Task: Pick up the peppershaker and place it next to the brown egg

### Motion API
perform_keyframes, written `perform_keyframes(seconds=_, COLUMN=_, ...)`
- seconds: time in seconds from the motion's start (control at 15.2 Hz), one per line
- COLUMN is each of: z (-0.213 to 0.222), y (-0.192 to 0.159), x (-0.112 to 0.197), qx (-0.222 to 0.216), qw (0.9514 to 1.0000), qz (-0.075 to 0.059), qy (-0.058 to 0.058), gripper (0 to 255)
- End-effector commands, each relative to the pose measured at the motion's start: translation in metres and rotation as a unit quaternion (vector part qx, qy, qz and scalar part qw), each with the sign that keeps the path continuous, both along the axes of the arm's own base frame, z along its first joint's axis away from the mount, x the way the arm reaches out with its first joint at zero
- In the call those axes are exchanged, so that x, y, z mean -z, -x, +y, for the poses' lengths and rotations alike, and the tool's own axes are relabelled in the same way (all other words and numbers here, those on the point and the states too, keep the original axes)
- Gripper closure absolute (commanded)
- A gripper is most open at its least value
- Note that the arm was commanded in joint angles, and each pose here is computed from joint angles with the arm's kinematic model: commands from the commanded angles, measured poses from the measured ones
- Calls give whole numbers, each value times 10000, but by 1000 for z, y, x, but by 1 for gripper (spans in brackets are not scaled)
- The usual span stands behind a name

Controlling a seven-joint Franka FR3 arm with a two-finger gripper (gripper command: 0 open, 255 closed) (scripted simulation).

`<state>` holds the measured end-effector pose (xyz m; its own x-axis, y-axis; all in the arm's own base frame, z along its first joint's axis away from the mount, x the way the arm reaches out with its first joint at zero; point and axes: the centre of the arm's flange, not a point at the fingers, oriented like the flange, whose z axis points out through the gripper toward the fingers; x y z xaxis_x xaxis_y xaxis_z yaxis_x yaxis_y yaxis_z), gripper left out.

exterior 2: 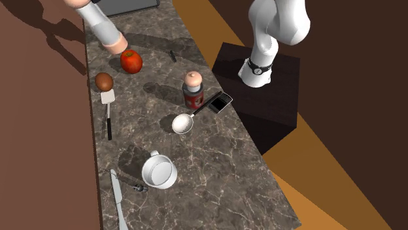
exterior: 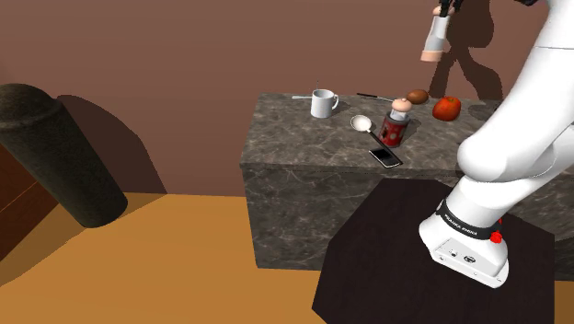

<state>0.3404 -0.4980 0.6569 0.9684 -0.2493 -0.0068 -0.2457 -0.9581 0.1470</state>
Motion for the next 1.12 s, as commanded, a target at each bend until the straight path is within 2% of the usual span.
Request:
perform_keyframes(seconds=0.0, z=-22, y=13, x=-1, qx=-12, qw=10000, qz=0, qy=4, gripper=255)
perform_keyframes(seconds=0.33, z=-75, y=41, x=-1, qx=-12, qw=10000, qz=0, qy=4, gripper=255)
perform_keyframes(seconds=1.06, z=-75, y=41, x=57, qx=-12, qw=10000, qz=0, qy=4, gripper=255)
